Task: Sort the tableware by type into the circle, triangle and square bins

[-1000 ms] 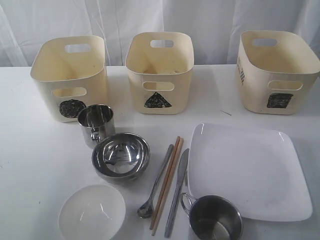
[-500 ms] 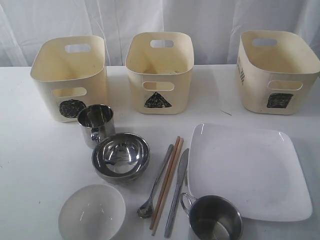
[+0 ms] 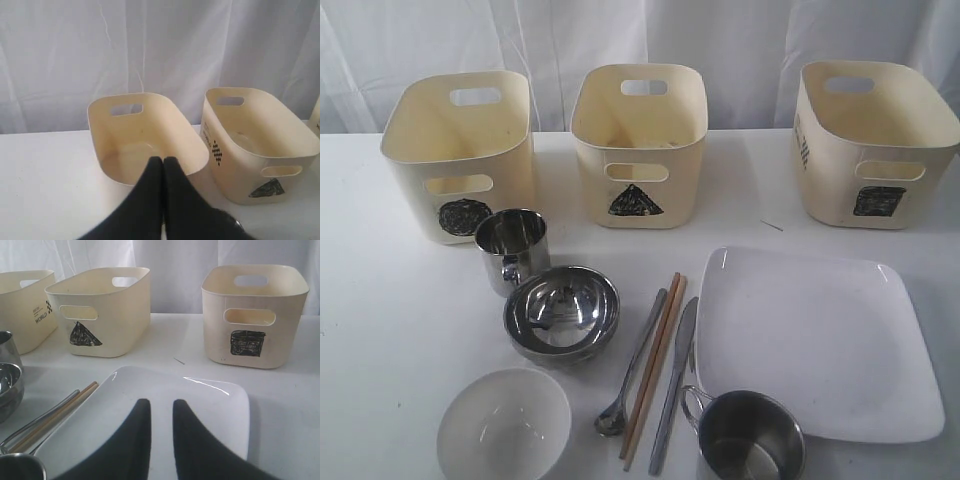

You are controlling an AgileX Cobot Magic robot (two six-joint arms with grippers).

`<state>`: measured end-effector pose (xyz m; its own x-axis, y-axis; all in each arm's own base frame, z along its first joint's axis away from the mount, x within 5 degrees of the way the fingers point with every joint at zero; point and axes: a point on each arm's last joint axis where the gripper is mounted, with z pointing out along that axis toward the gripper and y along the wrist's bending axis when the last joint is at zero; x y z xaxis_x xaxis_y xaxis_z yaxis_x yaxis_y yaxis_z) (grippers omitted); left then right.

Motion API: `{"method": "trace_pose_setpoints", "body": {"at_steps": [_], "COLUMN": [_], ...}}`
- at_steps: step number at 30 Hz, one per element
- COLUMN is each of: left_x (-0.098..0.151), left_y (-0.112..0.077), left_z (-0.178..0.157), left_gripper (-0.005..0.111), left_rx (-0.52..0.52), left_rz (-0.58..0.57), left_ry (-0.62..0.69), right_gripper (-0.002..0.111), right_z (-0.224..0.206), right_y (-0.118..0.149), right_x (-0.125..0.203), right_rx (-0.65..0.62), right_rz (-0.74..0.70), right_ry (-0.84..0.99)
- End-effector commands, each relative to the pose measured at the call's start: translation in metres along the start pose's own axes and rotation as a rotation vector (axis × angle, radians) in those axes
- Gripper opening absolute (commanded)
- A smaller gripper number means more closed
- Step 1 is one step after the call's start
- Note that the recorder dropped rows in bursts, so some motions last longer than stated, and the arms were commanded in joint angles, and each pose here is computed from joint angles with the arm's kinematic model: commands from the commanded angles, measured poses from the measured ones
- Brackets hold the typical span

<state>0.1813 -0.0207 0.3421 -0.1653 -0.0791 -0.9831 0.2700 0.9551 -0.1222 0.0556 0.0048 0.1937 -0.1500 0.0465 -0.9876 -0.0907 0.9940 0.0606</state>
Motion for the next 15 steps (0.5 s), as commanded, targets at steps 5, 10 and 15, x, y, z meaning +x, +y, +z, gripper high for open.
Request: {"method": "trace_pose_setpoints", "body": {"at_steps": [5,10,15], "left_x": [-0.001,0.001,0.001], "left_y": [-0.011,-0.022,-0.030], "left_z": [-0.002,-0.002,0.000], "left_gripper": [0.000,0.000,0.000], "left_rx": [0.117,0.201,0.193], "left_rz": [0.076,0.023,-0.075], "left_ry": [0.011,0.028,0.030], "right_gripper": [0.016,0.016,0.016], "right_z": [0.000,0.000,0.000], "right_y": [0.000,0.000,0.000], "right_x": [0.001,0.001,0.001], "right_rx": [0.003,0.003,0.003], "right_rz": [-0.001,-0.001,-0.001], "right_ry": [-0.004,-0.004,-0.004]}}
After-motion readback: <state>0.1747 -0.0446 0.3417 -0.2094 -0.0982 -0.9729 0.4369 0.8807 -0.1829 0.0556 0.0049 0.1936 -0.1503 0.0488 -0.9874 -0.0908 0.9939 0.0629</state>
